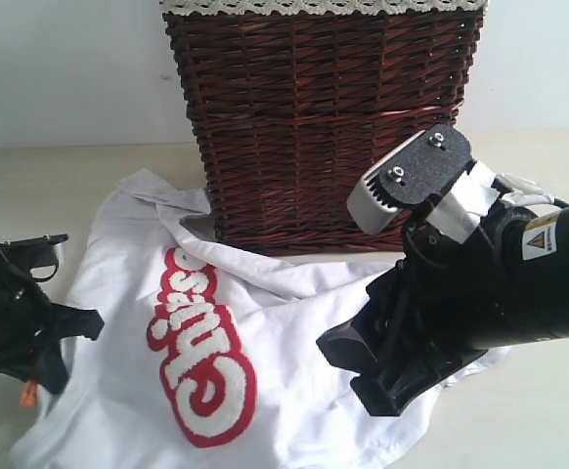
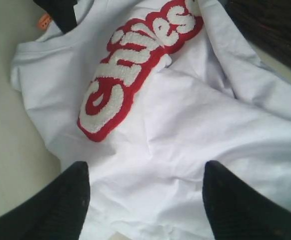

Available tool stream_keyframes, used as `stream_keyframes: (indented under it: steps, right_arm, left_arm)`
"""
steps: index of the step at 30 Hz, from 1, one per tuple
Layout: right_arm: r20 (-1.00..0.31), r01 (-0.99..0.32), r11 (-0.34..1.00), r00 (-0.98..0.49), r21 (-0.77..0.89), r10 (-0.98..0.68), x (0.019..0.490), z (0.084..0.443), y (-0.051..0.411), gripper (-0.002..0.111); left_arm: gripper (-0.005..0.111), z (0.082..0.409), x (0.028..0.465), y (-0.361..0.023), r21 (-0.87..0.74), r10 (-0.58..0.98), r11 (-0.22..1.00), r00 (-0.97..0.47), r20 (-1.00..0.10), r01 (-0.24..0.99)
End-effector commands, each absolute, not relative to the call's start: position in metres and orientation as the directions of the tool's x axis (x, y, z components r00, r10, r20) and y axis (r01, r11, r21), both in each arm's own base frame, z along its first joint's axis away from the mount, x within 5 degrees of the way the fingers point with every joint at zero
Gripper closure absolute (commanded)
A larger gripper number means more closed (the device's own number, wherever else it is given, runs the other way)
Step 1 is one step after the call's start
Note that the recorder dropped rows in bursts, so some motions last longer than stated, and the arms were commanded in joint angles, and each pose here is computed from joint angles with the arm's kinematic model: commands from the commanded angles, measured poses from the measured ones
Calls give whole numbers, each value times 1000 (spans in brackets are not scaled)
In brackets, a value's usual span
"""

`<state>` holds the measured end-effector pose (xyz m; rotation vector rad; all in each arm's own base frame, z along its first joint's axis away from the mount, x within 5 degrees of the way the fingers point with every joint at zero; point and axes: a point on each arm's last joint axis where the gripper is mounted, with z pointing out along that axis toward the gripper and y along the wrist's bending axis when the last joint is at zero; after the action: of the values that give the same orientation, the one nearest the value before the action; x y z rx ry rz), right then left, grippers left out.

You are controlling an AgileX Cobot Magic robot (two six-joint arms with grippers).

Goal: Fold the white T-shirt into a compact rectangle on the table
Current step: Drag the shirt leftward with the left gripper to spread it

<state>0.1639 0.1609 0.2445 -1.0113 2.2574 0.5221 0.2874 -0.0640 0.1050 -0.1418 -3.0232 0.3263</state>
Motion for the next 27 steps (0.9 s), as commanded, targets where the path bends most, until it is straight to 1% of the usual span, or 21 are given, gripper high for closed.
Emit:
stream_keyframes:
  steps: [1, 2, 3, 6, 10, 14, 15, 16, 18, 20, 23, 25, 27]
  right_arm:
    - [-663, -769, 631, -525, 102, -533, 163, 244, 160, 46]
    - [-663, -769, 631, -525, 102, -533, 163, 244, 160, 46]
    - [-663, -769, 631, -525, 102, -533, 163, 244, 160, 46]
    - [-663, -769, 631, -525, 102, -533, 163, 244, 160, 46]
    - [-663, -769, 631, -525, 102, -533, 163, 244, 160, 46]
    - [-664, -768, 633, -526, 101, -532, 164, 243, 161, 46]
    - [-663, -766, 635, -527, 100, -531, 165, 241, 162, 46]
    - [-659, -765, 637, -529, 97, -535, 167, 239, 162, 46]
    - [-643, -760, 643, -541, 98, -542, 171, 232, 165, 47]
    - [-626, -753, 652, -551, 87, -552, 177, 221, 169, 48]
    - [-610, -745, 665, -553, 56, -568, 189, 204, 174, 48]
    - [-598, -742, 669, -553, 36, -581, 195, 193, 177, 48]
    - [-590, -741, 672, -547, 11, -594, 201, 182, 179, 48]
  left_arm:
    - [107, 111, 301, -32, 61, 96, 993, -988, 122, 104]
    - [107, 117, 305, -29, 107, 89, 989, -989, 122, 102]
    - [107, 124, 313, -23, 177, 76, 980, -992, 98, 93]
    - [107, 140, 327, -13, 313, 51, 948, -997, 58, 67]
    - [107, 150, 335, -7, 394, 115, 910, -992, 57, 129]
    - [106, 161, 344, 2, 489, 100, 867, -995, 19, 96]
    - [104, 164, 345, 2, 496, 94, 864, -995, 12, 88]
    - [100, 165, 346, 2, 495, 88, 865, -996, 7, 80]
    - [88, 169, 347, 1, 491, 78, 869, -997, 2, 69]
    - [69, 174, 347, 0, 485, 66, 873, -998, -19, 49]
    - [45, 186, 345, 1, 483, 55, 875, -997, -58, 20]
    - [37, 196, 344, 0, 477, 53, 879, -994, -97, 0]
    - [35, 206, 343, -1, 457, 52, 889, -989, -142, -19]
